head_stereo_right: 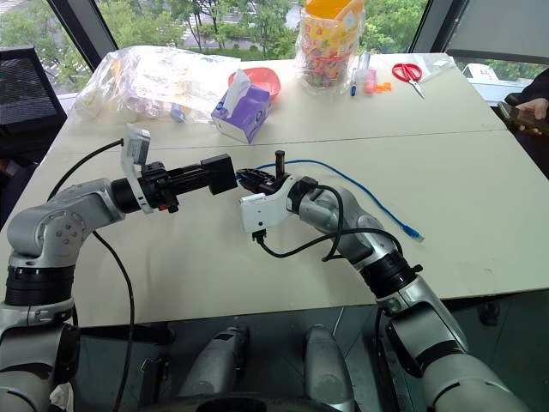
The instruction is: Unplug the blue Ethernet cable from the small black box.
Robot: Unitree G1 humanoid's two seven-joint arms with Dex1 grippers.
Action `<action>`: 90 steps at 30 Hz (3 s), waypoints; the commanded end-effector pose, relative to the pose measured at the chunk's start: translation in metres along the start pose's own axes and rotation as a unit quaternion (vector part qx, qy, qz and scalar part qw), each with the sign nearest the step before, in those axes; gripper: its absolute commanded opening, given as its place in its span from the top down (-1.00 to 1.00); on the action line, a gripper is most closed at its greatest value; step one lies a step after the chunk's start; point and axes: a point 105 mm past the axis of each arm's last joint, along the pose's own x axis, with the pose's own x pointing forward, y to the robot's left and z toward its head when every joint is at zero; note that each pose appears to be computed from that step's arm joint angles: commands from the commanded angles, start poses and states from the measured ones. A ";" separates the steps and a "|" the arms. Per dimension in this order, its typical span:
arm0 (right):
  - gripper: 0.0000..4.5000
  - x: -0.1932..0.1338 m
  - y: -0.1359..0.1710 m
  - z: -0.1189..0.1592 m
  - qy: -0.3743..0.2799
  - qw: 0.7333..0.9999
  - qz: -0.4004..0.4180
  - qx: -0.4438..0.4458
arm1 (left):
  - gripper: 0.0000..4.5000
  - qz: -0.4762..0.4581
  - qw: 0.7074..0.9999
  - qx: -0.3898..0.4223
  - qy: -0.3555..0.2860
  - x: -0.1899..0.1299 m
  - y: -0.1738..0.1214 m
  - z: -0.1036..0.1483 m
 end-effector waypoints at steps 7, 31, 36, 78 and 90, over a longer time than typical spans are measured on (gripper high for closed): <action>0.18 -0.005 -0.051 0.011 -0.065 0.996 -0.034 0.050 | 0.80 -0.040 0.999 0.017 0.014 -0.002 -0.015 0.002; -0.46 -0.038 -0.055 0.029 -0.187 0.702 0.317 0.610 | 0.80 -0.148 0.985 0.086 0.000 -0.024 -0.054 0.035; -0.02 -0.040 -0.054 0.032 -0.181 0.686 0.337 0.619 | 0.80 -0.148 0.985 0.086 0.000 -0.025 -0.056 0.036; 0.78 -0.048 -0.048 0.030 -0.182 0.673 0.380 0.608 | 0.80 -0.167 0.980 0.103 0.029 -0.030 -0.069 0.030; 0.32 -0.052 -0.049 0.033 -0.190 0.666 0.391 0.606 | 0.80 -0.169 0.980 0.101 0.028 -0.030 -0.072 0.028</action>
